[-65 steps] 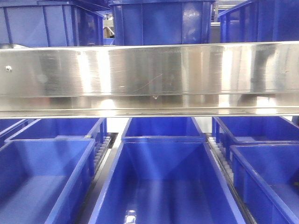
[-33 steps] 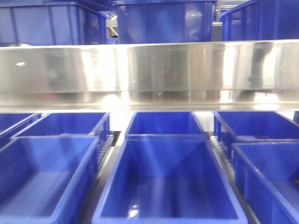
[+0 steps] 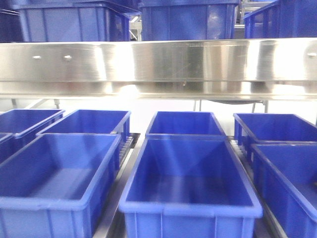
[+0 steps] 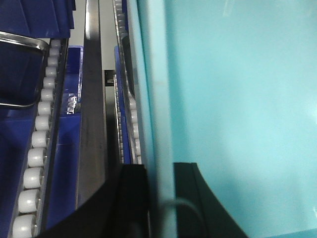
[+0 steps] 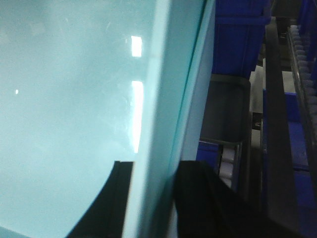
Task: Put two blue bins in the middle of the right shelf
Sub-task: 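Drive the base away from the rack carrying both bins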
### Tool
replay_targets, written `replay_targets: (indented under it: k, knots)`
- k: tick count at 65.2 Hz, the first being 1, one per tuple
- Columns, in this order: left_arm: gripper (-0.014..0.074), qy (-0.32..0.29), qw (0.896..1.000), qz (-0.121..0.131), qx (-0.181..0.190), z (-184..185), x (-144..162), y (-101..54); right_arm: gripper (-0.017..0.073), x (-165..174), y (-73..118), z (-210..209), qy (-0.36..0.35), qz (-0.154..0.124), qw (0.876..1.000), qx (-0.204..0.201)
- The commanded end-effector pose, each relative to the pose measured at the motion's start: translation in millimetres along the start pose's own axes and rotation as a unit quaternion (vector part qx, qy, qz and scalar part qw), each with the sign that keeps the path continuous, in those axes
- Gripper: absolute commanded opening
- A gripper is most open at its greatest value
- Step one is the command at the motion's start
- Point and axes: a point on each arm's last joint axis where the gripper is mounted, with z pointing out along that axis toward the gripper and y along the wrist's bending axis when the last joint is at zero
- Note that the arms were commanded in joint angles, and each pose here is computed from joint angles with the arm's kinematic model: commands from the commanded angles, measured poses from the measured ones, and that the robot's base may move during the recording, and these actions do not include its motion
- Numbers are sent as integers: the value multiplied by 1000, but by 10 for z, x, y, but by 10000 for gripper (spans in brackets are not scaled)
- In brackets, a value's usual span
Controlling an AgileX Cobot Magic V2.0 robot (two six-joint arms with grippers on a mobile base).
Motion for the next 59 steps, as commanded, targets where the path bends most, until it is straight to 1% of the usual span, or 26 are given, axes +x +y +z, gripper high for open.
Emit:
replay_targets:
  k: [1, 59]
  knots:
    - [-111, -66, 997, -3, 30, -98, -131, -81, -153, -129, 53, -124, -53, 9, 998, -19]
    - [-111, -66, 997, -3, 30, -98, -131, -81, -153, -132, 53, -124, -54, 9, 998, -19]
